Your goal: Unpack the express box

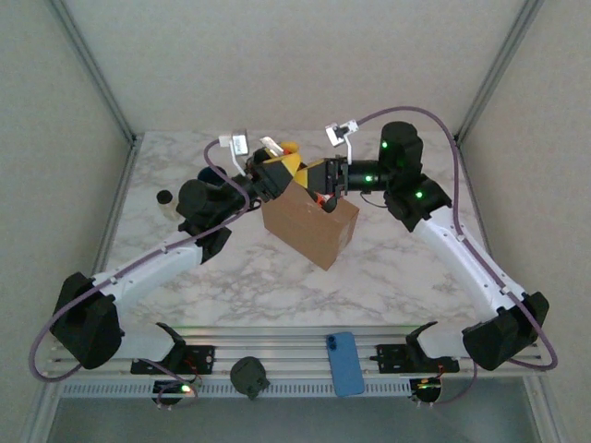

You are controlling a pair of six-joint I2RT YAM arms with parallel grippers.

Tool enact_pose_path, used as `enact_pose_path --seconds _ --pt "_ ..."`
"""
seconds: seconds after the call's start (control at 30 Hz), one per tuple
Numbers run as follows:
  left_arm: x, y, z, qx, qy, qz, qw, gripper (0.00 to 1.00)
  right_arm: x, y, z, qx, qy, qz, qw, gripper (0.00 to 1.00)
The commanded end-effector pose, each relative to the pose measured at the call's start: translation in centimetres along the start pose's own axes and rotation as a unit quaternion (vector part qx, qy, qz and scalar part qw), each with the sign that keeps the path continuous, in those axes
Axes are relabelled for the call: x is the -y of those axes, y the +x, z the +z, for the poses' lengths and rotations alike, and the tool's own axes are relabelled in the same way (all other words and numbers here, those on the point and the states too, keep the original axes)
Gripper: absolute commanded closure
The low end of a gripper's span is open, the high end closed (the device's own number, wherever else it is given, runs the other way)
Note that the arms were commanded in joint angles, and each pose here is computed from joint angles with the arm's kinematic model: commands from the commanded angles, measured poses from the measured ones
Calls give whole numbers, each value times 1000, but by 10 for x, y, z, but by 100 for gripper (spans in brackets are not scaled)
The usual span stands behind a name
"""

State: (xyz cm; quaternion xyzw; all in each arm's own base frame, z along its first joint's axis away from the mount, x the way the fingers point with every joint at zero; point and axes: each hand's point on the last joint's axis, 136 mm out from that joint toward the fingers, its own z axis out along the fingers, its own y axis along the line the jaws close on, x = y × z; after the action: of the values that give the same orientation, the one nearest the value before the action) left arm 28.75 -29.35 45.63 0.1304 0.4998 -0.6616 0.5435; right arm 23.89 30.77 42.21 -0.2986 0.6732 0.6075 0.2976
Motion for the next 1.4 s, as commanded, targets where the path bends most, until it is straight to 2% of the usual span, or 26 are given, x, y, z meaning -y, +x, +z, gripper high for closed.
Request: enact_pose_path --seconds 0.0,0.13,0.3,0.43,0.57,0.7,0.8,0.97,1.37 --pt "8 -10 -4 -3 -24 52 998 9 -8 -3 -14 -5 58 -19 998 100" --pt "-17 -11 -22 -27 -138 102 985 7 3 0 -27 -41 137 -37 989 100" --pt "-50 -21 -66 -36 -297 139 944 10 30 6 -40 -103 232 -60 965 100" --pt "-77 -26 -93 -44 -398 126 908 22 60 16 -47 -173 293 -82 937 100" --pt "-117 -12 -110 -76 -483 74 869 31 88 25 -44 -241 336 -106 904 100" --pt "-150 14 -116 -116 -527 28 841 37 116 36 -37 -311 376 -125 864 100" --pt "-172 25 -122 -131 -555 10 821 41 135 43 -28 -344 390 -129 844 100" --pt "-199 37 -134 -142 -584 -15 799 49 154 49 -18 -364 397 -126 833 100" --pt "-243 59 -151 -167 -604 -45 778 55 181 61 16 -372 381 -119 838 100"
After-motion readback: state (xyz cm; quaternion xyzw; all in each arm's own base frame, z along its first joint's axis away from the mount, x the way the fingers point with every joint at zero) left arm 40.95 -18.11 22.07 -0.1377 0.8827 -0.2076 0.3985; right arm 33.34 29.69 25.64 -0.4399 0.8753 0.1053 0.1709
